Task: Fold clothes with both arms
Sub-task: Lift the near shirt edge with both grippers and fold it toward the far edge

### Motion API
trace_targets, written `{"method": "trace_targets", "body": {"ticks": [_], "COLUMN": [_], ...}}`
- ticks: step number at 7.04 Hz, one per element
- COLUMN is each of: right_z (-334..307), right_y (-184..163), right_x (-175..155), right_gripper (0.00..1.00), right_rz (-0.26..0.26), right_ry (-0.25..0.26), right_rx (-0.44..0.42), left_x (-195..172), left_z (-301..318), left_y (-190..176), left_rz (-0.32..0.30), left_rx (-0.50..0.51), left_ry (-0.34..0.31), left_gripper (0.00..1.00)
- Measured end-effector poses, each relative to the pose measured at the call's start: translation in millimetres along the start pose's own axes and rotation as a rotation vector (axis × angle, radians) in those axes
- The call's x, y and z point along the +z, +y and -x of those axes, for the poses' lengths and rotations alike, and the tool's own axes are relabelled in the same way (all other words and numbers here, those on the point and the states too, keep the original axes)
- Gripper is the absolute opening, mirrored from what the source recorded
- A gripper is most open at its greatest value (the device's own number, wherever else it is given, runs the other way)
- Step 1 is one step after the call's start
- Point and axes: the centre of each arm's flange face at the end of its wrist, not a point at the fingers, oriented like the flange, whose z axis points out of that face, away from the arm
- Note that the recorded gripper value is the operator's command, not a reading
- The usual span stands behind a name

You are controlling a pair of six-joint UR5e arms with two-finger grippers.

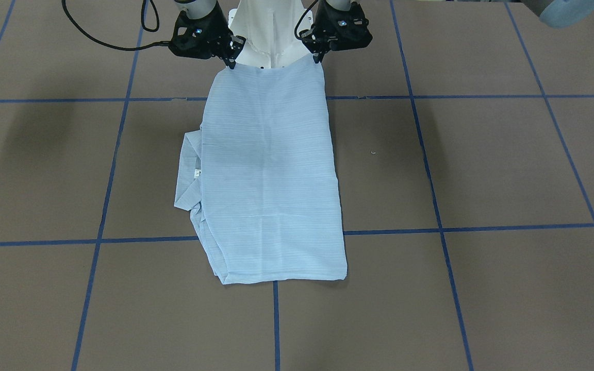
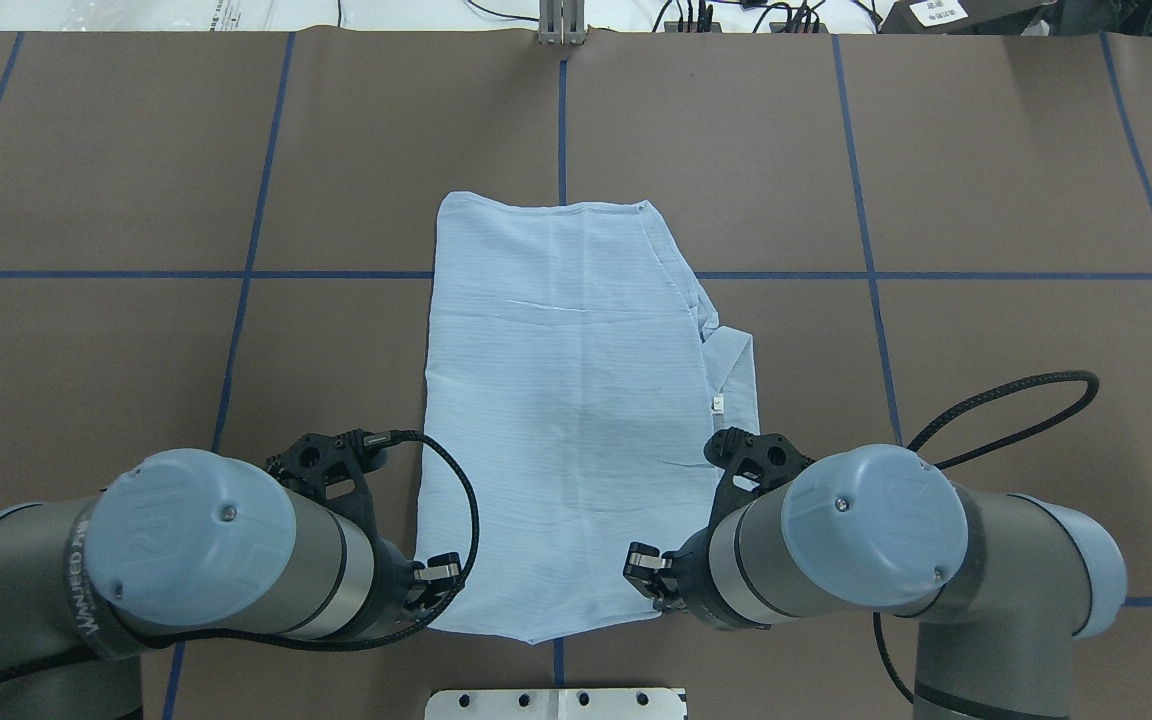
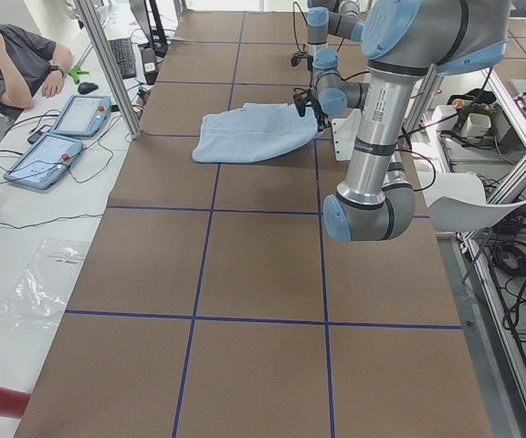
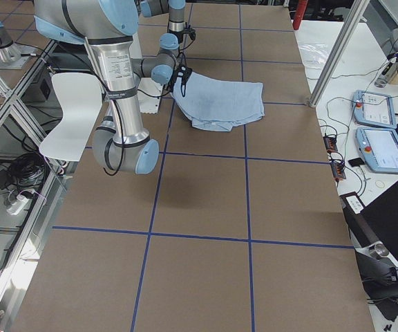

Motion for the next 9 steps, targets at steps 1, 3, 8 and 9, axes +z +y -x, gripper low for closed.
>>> {"method": "trace_targets", "body": {"ticks": [1,3,8,9], "right_z": [1.2,17.0,89.8,105.6], "right_y": [-4.6,-40.7,-175.2,-209.7], "right_x": [-4.2,-17.6,-40.2,-38.8], "right_gripper": [0.00,0.00,0.00,0.00], "right_rz": [-0.002,-0.062,-0.245,-0.264], "right_ry": [-0.007,-0.036,-0.040,-0.014], "right_rx": [-0.002,-0.013,-0.044,-0.050], "left_x": [-2.4,7.3,-7.9,1.4], "left_z": [2.8,0.2,-33.1,-37.6], "left_y": [2.9,-26.7,-240.6,-261.9], "left_rz": [0.006,-0.035,-0.225,-0.238], "left_rx": [0.002,0.005,-0.061,-0.067], "left_ry": [-0.017,-0.044,0.014,0.022], "left_gripper": [0.00,0.00,0.00,0.00]}}
